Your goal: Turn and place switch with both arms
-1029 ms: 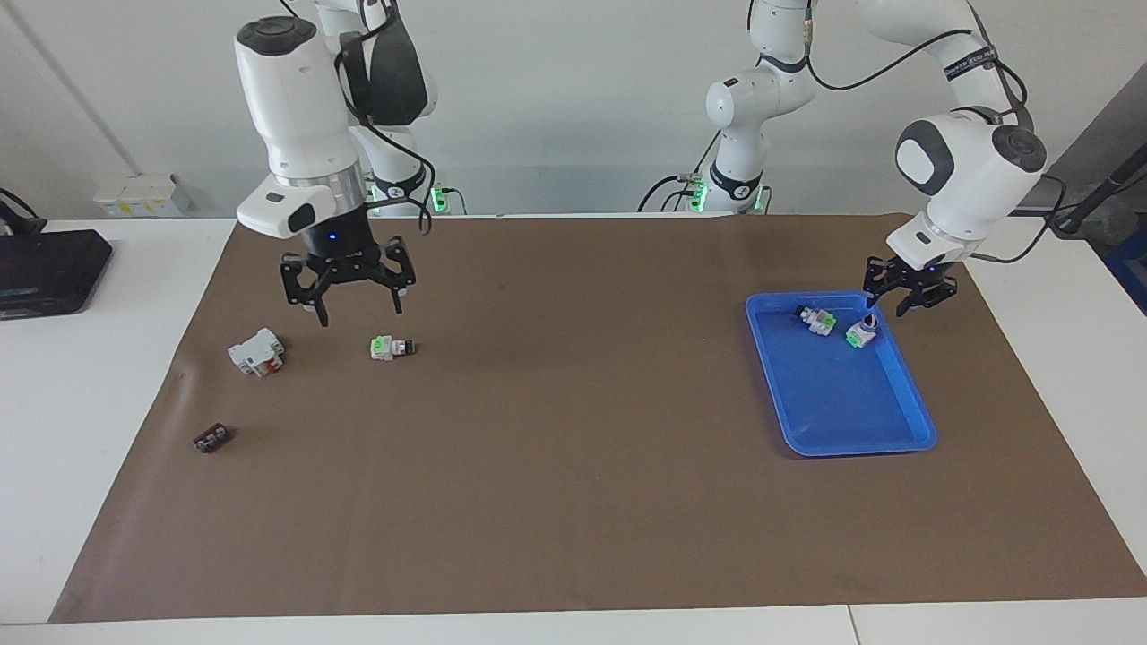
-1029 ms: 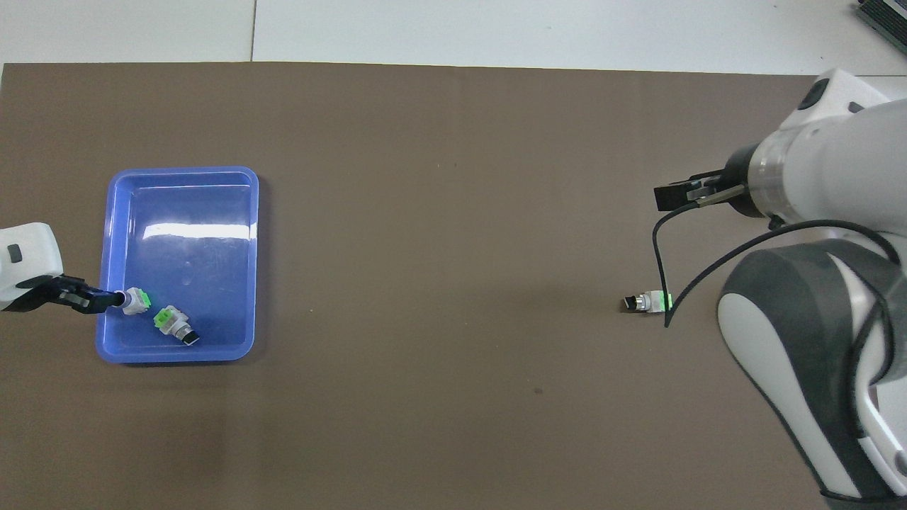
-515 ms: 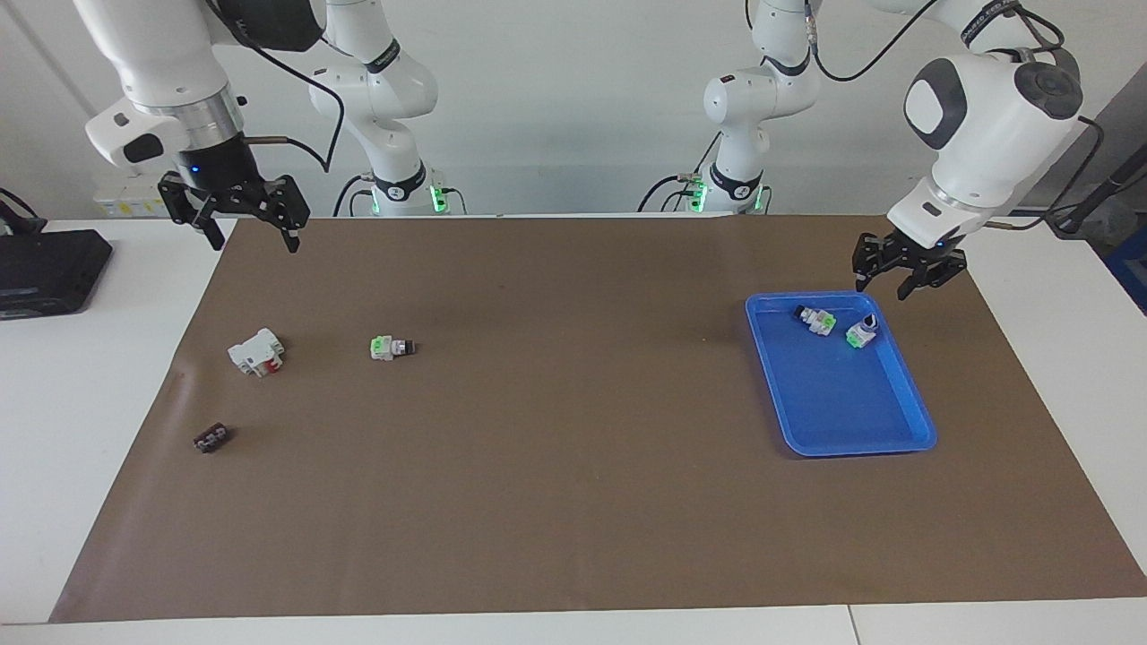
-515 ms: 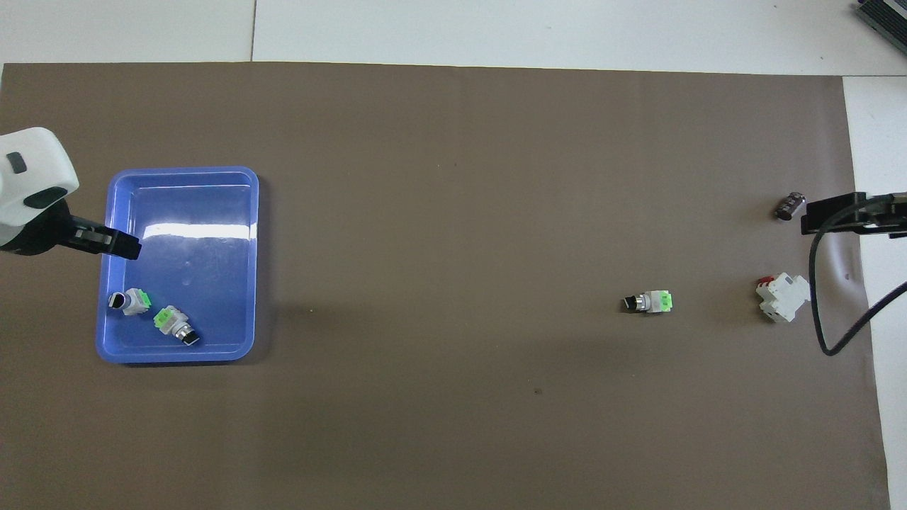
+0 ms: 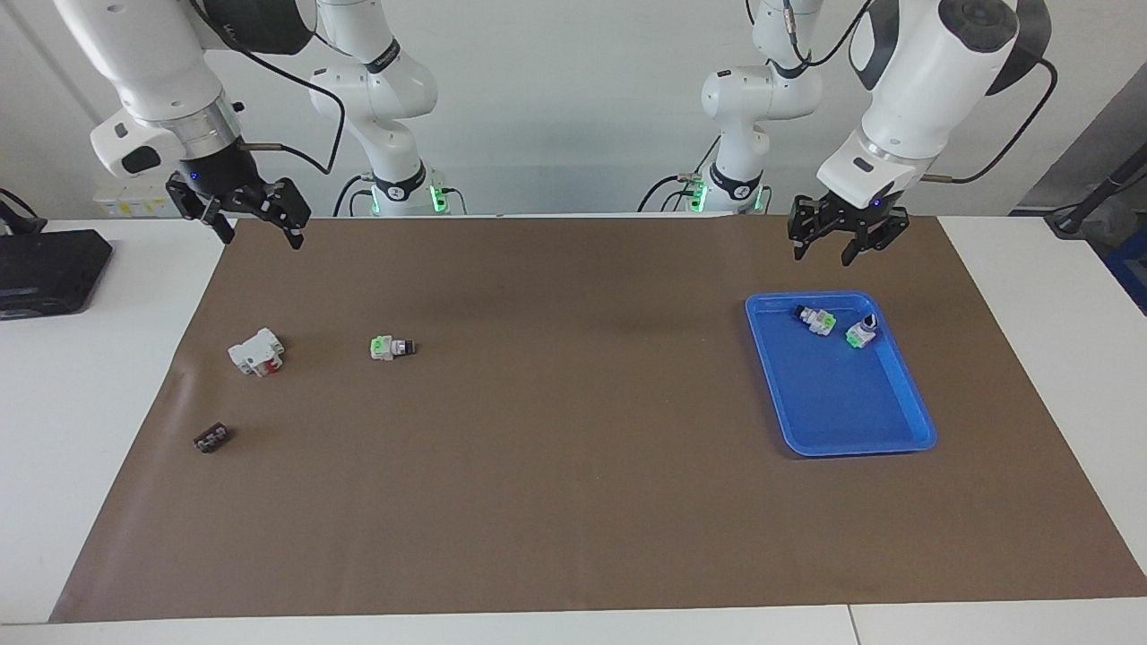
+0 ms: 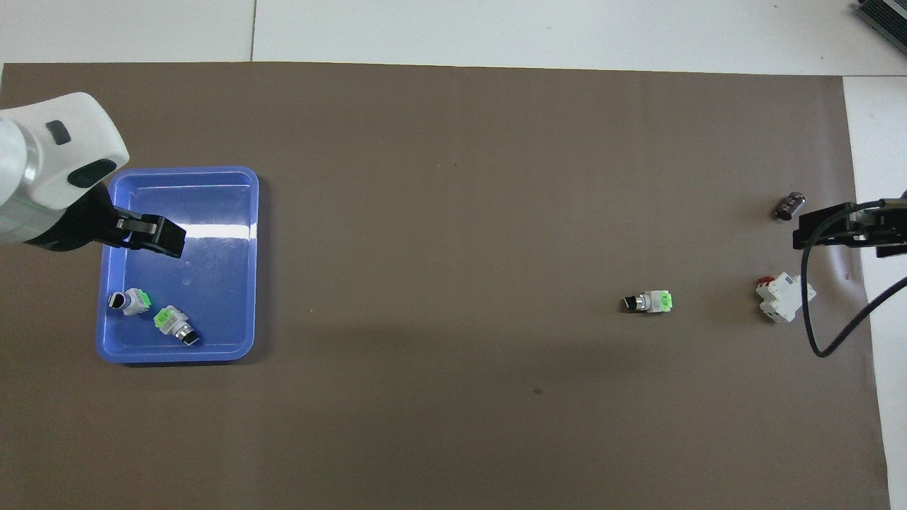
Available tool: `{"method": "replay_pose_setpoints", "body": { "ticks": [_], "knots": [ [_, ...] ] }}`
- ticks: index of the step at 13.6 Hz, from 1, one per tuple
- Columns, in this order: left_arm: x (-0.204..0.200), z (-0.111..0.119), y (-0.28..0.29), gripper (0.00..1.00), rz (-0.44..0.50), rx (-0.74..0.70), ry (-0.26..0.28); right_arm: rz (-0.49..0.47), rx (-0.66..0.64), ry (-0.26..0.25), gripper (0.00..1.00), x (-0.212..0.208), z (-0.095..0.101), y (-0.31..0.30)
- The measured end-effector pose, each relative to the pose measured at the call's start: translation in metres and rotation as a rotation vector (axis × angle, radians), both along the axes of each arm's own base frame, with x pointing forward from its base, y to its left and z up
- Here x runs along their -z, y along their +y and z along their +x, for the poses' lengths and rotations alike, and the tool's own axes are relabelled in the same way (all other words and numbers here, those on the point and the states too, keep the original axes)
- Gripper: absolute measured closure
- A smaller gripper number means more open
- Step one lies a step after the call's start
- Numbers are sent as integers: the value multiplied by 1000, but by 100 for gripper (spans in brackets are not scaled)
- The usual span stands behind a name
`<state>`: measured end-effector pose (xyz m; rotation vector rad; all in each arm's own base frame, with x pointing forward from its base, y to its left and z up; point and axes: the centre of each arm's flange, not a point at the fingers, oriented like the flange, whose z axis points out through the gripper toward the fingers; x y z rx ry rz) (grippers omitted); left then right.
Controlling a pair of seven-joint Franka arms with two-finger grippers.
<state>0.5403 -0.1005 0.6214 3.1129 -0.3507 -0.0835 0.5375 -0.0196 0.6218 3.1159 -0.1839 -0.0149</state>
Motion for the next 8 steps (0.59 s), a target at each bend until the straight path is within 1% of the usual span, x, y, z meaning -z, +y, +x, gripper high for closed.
{"method": "replay_pose_setpoints", "body": {
  "ticks": [1,3,5,6,7,8],
  "knots": [
    [-11,-1,5,17,-1,-9,-6,-2,-6,-1,0,-1,0,3],
    [-19,0,13,17,-2,-24,-14,-12,-19,-2,0,-1,0,9],
    [-18,3,33,17,-2,-59,-12,-14,-25,4,0,-2,-1,12],
    [-17,5,44,13,-2,-79,-9,-14,-25,10,0,-5,-3,12],
    [-14,7,53,1,-2,-95,-3,-14,-25,14,0,-8,-4,12],
    [-11,7,60,0,-1,-108,3,-14,-26,15,0,-10,-5,13]
  ]
}}
